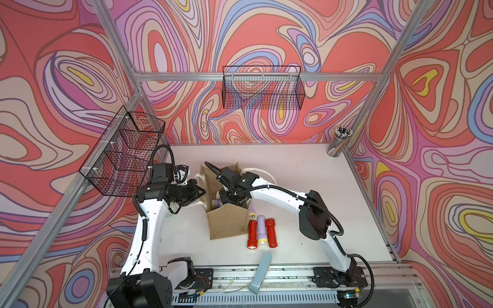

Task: Put the flashlights into the tote bags
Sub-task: Place the flashlight in the canvas bag.

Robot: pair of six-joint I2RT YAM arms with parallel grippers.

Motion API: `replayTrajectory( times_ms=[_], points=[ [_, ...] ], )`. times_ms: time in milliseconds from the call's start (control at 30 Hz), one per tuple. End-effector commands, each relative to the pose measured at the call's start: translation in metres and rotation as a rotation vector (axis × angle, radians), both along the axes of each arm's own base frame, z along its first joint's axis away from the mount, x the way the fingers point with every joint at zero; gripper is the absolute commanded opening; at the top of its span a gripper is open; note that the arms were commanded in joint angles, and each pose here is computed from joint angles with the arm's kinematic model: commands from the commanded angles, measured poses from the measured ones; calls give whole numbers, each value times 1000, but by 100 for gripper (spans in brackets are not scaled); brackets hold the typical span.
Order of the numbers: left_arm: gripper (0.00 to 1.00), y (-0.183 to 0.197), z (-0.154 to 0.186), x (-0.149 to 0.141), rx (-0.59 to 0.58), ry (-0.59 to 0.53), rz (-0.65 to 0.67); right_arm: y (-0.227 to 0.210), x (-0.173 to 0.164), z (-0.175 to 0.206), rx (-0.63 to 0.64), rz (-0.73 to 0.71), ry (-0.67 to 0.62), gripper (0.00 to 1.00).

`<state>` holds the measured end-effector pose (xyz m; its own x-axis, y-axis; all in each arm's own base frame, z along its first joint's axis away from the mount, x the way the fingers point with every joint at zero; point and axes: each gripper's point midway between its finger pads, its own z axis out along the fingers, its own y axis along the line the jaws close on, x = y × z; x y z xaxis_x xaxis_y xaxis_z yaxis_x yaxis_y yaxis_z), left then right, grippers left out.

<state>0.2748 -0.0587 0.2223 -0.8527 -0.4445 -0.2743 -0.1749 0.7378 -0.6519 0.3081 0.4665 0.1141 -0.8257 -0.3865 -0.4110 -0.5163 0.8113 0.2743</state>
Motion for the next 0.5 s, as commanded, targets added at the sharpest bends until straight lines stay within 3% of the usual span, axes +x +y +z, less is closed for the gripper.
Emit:
replayTrajectory(
  times_ms=[0,233,467],
  points=[
    [7,2,7,1,22,-25,-12,13,-7,59,165,38,-28,46],
    [8,8,8,4,68,-27,-17,6,-14,120,282,63,-113,51],
    [8,15,10,7,115,-20,-14,-29,-11,173,285,12,-263,52]
  ],
)
